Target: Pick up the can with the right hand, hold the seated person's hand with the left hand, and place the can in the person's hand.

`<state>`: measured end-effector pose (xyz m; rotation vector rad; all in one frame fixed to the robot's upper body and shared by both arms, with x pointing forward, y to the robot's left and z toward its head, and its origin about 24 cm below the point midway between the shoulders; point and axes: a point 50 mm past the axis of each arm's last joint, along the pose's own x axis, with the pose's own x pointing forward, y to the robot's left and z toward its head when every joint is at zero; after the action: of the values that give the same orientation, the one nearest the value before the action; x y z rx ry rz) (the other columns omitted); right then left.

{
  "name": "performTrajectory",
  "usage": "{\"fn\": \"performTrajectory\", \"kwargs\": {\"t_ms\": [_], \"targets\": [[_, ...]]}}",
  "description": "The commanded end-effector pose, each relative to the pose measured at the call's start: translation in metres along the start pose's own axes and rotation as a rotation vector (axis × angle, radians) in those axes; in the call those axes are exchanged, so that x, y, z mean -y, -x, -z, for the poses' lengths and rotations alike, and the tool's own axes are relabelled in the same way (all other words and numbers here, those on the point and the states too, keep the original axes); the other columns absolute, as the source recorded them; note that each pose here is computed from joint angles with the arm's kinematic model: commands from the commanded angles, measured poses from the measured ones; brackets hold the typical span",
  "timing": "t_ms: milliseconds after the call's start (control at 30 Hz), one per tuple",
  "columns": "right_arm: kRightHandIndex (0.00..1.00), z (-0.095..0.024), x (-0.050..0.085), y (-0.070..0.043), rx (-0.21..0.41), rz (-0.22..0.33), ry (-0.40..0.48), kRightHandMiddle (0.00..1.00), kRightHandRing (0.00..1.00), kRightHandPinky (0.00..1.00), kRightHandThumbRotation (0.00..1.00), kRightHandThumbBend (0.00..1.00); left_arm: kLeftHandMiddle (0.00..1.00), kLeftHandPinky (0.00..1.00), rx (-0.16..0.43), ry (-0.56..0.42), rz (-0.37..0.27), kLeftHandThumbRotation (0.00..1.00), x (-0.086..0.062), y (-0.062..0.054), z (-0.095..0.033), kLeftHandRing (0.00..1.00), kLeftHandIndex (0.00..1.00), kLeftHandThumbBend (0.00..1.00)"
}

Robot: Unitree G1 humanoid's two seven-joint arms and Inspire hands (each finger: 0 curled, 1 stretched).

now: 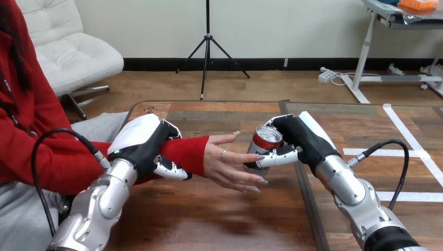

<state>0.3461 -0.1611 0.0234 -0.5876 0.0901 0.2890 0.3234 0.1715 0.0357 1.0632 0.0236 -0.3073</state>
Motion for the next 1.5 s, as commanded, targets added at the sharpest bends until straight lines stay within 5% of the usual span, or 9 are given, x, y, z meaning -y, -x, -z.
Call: {"fn": "performTrajectory", "kwargs": {"t_ms": [0, 1467], "targets": [[0.43, -0.148, 0.059, -0.023, 0.53, 0.148, 0.11, 0.43, 0.35, 0.29, 0.0, 0.78, 0.35, 0.21, 0.535, 0.083, -0.316, 0.0, -0.089, -0.033, -0.151, 0.27, 0.36, 0.58], [0.41, -0.172, 0.059, -0.013, 0.627, 0.134, 0.135, 0.4, 0.35, 0.3, 0.0, 0.77, 0.36, 0.22, 0.574, 0.077, -0.398, 0.0, -0.095, -0.026, -0.154, 0.28, 0.35, 0.55]]}}
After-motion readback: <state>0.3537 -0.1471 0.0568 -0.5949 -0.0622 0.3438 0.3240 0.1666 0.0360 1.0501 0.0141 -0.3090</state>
